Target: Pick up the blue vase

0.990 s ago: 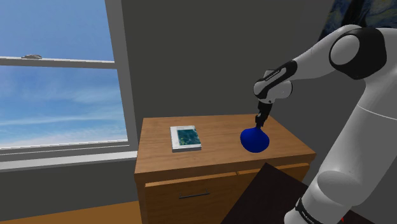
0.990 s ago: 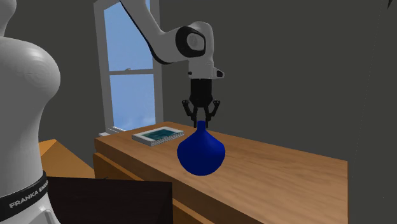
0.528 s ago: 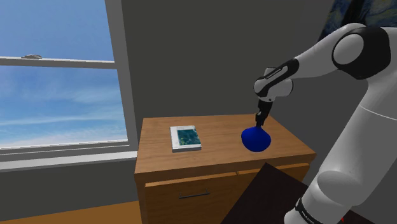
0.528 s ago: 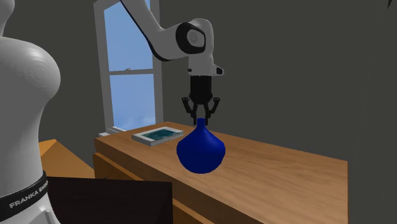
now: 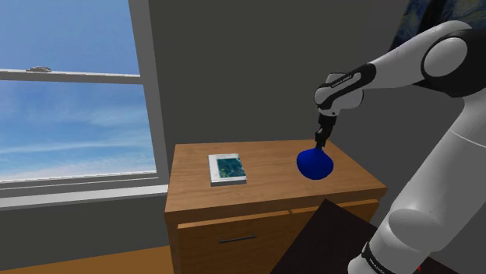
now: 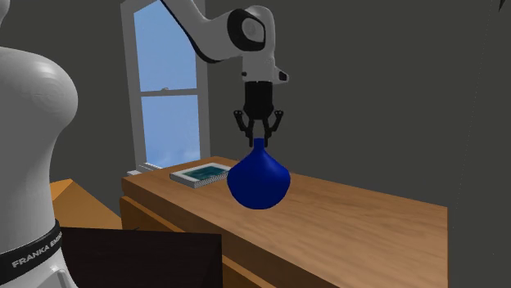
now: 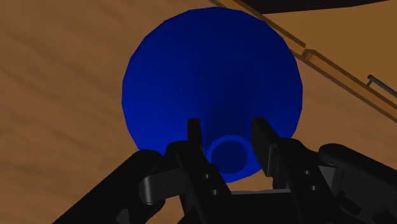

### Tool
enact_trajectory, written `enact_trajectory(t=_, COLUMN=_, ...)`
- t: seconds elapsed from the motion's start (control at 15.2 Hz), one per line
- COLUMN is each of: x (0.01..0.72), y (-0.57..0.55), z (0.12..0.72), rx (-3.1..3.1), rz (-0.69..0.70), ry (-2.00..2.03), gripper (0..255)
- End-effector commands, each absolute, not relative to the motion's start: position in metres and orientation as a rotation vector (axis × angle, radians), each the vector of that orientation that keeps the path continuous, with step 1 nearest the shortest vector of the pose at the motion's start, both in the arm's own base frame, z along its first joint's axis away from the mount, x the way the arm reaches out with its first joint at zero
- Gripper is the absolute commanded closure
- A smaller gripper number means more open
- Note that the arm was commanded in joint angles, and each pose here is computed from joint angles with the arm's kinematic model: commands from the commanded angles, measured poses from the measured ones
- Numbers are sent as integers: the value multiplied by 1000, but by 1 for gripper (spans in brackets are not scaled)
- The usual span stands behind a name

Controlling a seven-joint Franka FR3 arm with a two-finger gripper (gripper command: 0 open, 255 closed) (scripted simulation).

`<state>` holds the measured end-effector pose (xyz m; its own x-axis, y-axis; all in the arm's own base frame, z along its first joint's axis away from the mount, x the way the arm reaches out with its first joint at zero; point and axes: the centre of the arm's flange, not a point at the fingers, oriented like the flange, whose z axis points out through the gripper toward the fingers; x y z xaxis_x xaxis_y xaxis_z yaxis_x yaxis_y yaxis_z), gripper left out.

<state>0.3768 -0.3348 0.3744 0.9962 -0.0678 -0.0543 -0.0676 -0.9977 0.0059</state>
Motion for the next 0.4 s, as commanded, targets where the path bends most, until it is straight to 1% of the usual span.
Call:
enact_trajectory(t=0.0, x=376, y=-335, z=386, rx=3134, rz=-85, ry=-106, gripper=255)
enact_trajectory(t=0.33, x=376, y=-335, z=403, rx=3134, rz=-85, ry=-106, gripper=255)
